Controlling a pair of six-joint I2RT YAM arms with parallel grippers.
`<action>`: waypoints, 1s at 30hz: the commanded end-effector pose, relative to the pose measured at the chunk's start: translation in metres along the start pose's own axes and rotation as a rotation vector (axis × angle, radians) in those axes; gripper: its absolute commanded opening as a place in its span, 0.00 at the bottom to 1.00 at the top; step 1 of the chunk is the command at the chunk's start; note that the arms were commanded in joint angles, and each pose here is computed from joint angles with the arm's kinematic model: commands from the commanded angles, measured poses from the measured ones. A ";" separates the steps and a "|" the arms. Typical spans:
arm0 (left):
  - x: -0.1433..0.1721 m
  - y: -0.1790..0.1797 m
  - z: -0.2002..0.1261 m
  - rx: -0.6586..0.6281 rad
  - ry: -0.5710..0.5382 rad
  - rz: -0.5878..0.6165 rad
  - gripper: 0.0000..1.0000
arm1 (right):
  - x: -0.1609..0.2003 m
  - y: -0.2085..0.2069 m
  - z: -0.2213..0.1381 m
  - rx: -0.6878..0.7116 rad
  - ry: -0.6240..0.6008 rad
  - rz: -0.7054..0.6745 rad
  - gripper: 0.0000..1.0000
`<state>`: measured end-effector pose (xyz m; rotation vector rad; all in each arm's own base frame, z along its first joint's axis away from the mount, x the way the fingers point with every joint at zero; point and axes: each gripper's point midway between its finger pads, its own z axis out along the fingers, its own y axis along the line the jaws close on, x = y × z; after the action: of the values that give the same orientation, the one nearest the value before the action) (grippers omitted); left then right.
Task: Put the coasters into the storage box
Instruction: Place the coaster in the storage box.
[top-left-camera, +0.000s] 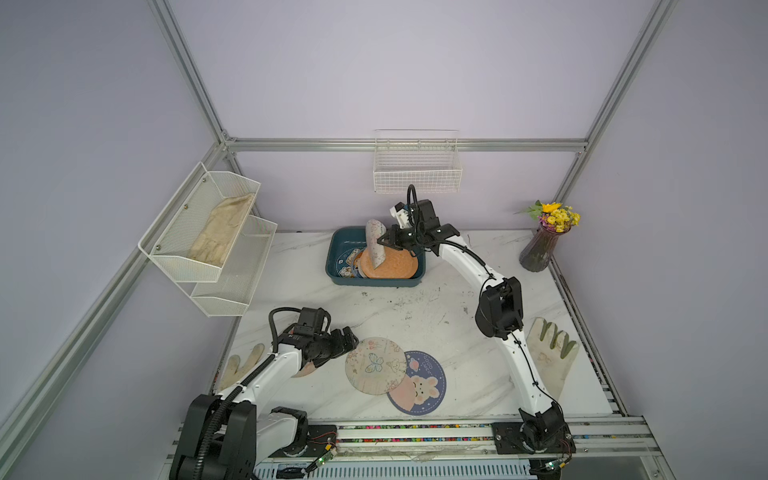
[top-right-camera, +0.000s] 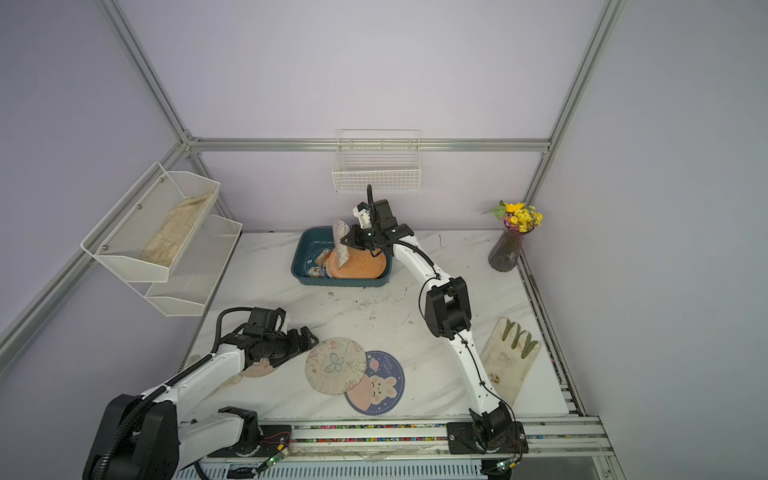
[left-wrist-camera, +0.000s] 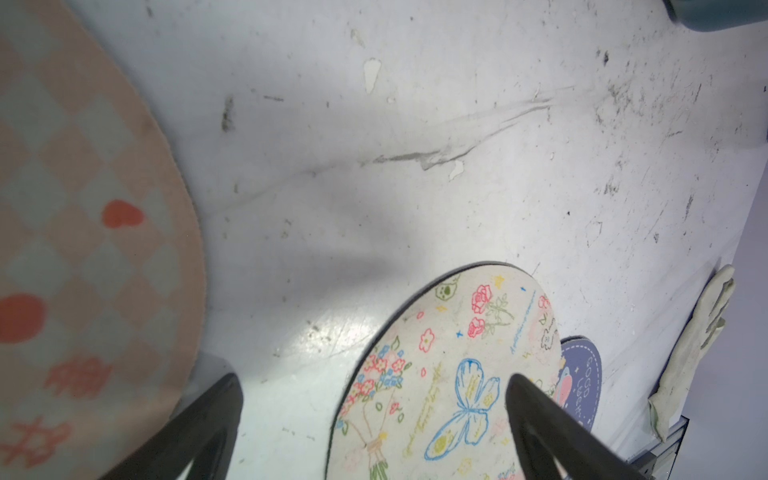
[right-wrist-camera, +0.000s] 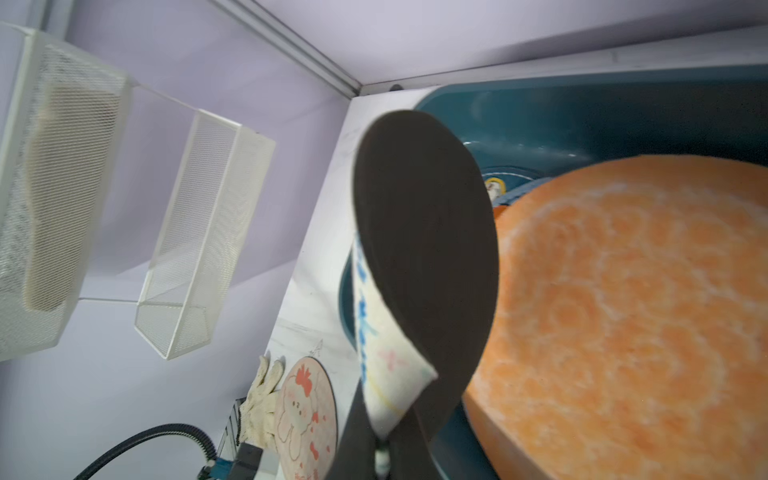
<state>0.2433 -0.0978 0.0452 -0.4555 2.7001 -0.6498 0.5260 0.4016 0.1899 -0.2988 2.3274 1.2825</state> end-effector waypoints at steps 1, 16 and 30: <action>-0.026 -0.026 -0.014 0.050 -0.072 0.043 0.98 | 0.010 -0.045 0.004 0.041 0.024 0.047 0.00; -0.022 -0.026 -0.015 0.036 -0.069 0.053 0.98 | 0.013 -0.113 -0.032 0.321 0.014 0.101 0.42; -0.011 -0.023 -0.010 -0.003 -0.027 0.071 0.98 | 0.012 -0.085 -0.075 0.414 0.007 0.085 0.69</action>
<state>0.2373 -0.1032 0.0438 -0.4077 2.7265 -0.6113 0.5402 0.3016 0.1297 -0.0598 2.5632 0.8492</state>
